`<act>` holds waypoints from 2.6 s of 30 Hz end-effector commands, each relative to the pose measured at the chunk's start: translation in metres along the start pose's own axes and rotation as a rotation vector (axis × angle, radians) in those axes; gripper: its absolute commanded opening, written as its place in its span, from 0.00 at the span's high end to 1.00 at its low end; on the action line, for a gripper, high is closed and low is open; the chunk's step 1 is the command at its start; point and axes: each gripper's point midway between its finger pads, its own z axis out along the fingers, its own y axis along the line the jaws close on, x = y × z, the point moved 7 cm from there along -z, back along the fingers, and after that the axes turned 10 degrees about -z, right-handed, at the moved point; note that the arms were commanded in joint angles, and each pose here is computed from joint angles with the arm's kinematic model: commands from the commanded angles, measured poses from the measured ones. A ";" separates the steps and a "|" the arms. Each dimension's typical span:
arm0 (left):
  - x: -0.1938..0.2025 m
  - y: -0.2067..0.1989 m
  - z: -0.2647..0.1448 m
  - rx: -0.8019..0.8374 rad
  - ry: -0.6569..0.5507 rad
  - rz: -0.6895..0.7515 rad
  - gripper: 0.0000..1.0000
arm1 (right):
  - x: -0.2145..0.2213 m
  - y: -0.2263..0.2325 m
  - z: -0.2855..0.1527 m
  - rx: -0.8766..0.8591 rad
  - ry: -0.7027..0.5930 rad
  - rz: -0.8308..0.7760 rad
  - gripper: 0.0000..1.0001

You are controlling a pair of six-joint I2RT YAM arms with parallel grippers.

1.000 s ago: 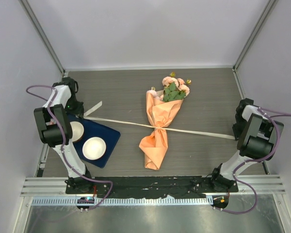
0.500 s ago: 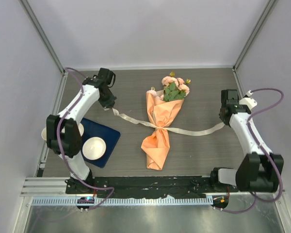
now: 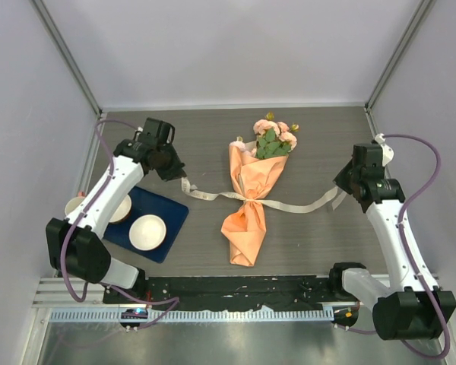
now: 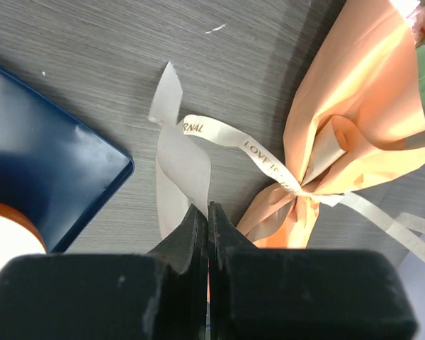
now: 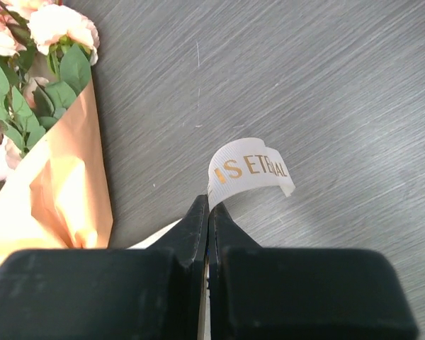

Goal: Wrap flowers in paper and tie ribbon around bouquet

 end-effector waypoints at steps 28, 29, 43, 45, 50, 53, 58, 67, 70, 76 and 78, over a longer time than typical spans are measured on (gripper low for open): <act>0.047 -0.017 0.094 0.091 0.242 -0.702 0.04 | 0.054 0.038 0.021 -0.308 0.213 0.101 0.08; 0.049 -0.017 0.099 0.110 0.233 -0.738 0.03 | 0.053 0.038 0.020 -0.312 0.208 0.099 0.08; 0.075 -0.015 0.170 -0.023 0.276 -1.096 0.18 | 0.063 0.032 0.022 -0.258 0.195 0.140 0.11; 0.071 -0.012 0.173 -0.005 0.222 -1.092 0.27 | 0.079 0.032 0.028 -0.256 0.262 0.188 0.11; 0.054 -0.014 0.168 0.089 0.097 -0.942 0.74 | 0.113 0.034 0.047 -0.192 0.410 0.357 0.10; 0.045 -0.023 0.153 0.155 0.040 -0.779 0.94 | 0.112 0.024 0.050 -0.087 0.374 0.365 0.07; 0.034 -0.040 0.120 0.249 -0.008 -0.505 1.00 | 0.102 0.013 0.064 0.027 0.277 0.318 0.06; 0.048 -0.075 0.078 0.402 0.095 -0.258 1.00 | 0.095 -0.006 0.097 0.190 0.286 0.245 0.09; 0.063 -0.088 0.067 0.439 0.140 -0.166 1.00 | 0.088 -0.008 0.103 0.241 0.283 0.214 0.11; 0.101 -0.107 0.051 0.444 0.220 -0.017 1.00 | 0.086 -0.011 0.120 0.356 0.349 0.161 0.14; 0.114 -0.108 0.047 0.447 0.244 0.013 1.00 | 0.086 -0.011 0.125 0.368 0.358 0.139 0.18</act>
